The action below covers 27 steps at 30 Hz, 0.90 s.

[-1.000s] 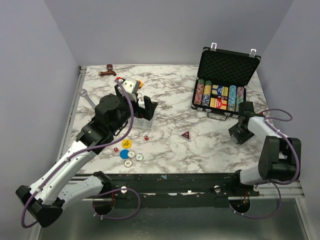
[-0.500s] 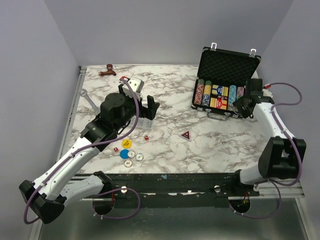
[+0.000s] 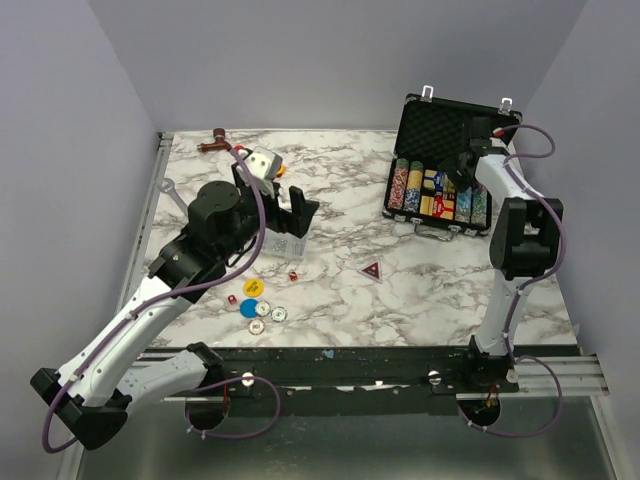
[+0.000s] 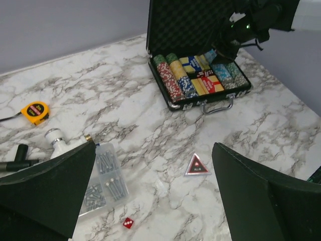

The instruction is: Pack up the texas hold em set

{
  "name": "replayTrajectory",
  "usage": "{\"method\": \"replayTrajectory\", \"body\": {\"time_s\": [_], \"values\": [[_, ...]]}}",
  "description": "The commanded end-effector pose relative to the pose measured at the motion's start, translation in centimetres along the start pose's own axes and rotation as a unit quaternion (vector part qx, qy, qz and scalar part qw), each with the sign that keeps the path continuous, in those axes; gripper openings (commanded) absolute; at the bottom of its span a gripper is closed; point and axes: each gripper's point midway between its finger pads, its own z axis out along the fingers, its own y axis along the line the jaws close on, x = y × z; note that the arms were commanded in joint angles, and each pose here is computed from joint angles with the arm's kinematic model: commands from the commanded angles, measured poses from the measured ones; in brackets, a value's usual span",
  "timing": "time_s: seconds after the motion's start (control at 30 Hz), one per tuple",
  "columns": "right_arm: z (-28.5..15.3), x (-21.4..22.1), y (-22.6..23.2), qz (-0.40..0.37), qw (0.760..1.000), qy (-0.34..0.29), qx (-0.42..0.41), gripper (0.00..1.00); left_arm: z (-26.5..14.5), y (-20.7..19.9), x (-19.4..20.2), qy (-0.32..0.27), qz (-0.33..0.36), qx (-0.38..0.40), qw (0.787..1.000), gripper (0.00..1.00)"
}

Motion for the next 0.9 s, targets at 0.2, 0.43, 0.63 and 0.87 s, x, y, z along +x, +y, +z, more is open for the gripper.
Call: {"method": "replayTrajectory", "body": {"time_s": [0.2, 0.43, 0.63, 0.87], "values": [[3.6, -0.8, -0.3, -0.015, 0.999, -0.013, 0.035, 0.41, 0.9, 1.5, 4.3, 0.044, 0.035, -0.023, 0.998, 0.99], [3.7, -1.6, -0.3, -0.027, 0.998, -0.025, 0.046, 0.6, 1.0, 1.7, 4.8, 0.049, 0.037, -0.026, 0.998, 0.99], [-0.7, -0.9, 2.1, -0.106, 0.992, -0.057, 0.026, 0.98, 1.2, 1.9, 5.2, 0.055, 0.04, -0.029, 0.997, 0.99], [-9.8, 10.4, 5.6, -0.271, 0.958, -0.025, -0.088, 0.91, 1.4, 2.0, 5.6, 0.061, 0.04, -0.031, 0.997, 0.99]]}}
